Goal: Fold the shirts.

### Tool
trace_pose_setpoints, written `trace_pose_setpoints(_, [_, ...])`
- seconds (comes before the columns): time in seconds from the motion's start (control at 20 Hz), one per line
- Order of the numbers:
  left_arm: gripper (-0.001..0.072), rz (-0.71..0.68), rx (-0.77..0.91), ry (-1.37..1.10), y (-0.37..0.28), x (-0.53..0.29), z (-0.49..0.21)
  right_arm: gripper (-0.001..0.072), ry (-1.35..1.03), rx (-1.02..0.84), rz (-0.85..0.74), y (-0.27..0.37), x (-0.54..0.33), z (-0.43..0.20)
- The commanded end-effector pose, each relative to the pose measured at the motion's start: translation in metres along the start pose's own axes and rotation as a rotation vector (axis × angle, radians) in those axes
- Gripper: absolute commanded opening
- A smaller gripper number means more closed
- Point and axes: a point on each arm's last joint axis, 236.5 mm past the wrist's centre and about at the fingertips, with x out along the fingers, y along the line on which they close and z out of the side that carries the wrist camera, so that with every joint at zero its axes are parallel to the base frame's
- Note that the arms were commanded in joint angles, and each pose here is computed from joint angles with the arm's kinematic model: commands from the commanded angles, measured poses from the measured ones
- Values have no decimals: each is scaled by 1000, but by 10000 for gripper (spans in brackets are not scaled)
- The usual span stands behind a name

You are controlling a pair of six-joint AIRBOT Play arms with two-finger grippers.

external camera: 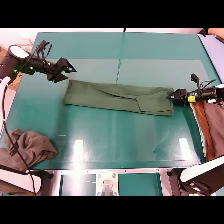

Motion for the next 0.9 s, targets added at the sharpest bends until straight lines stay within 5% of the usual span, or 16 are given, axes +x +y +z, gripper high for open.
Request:
trace_pose_setpoints(0.0, [712, 0, 19, -1, 0, 0, 0, 704, -7, -46, -104, -12, 14, 8])
trace_pose_setpoints(0.15, [711, -1, 19, 10, 0, 0, -2, 694, -27, -64, -132, -7, 26, 18])
trace_pose_setpoints(0.2, [711, -2, 20, 20, -1, 0, -5, 541, -22, -45, -130, -4, 29, 18])
trace_pose_setpoints(0.25, [711, -3, 31, 31, -1, 0, -7, 311, -18, -27, -129, -1, 31, 17])
trace_pose_setpoints(0.3, [709, -5, 41, 42, -1, 0, -10, 227, -17, -4, -128, 0, 32, 17])
trace_pose_setpoints(0.35, [560, -6, 49, 47, -3, 1, -12, 103, -15, 13, -127, 1, 33, 16])
trace_pose_setpoints(0.4, [254, -11, 70, 52, -8, 4, -14, 22, -13, 13, -126, 1, 33, 16])
trace_pose_setpoints(0.45, [27, -17, 109, 56, -16, 10, -18, 22, -13, 11, -123, 3, 35, 16])
trace_pose_setpoints(0.85, [23, -81, 408, 29, -122, 142, -89, 19, -19, -54, -65, 59, -7, 48])
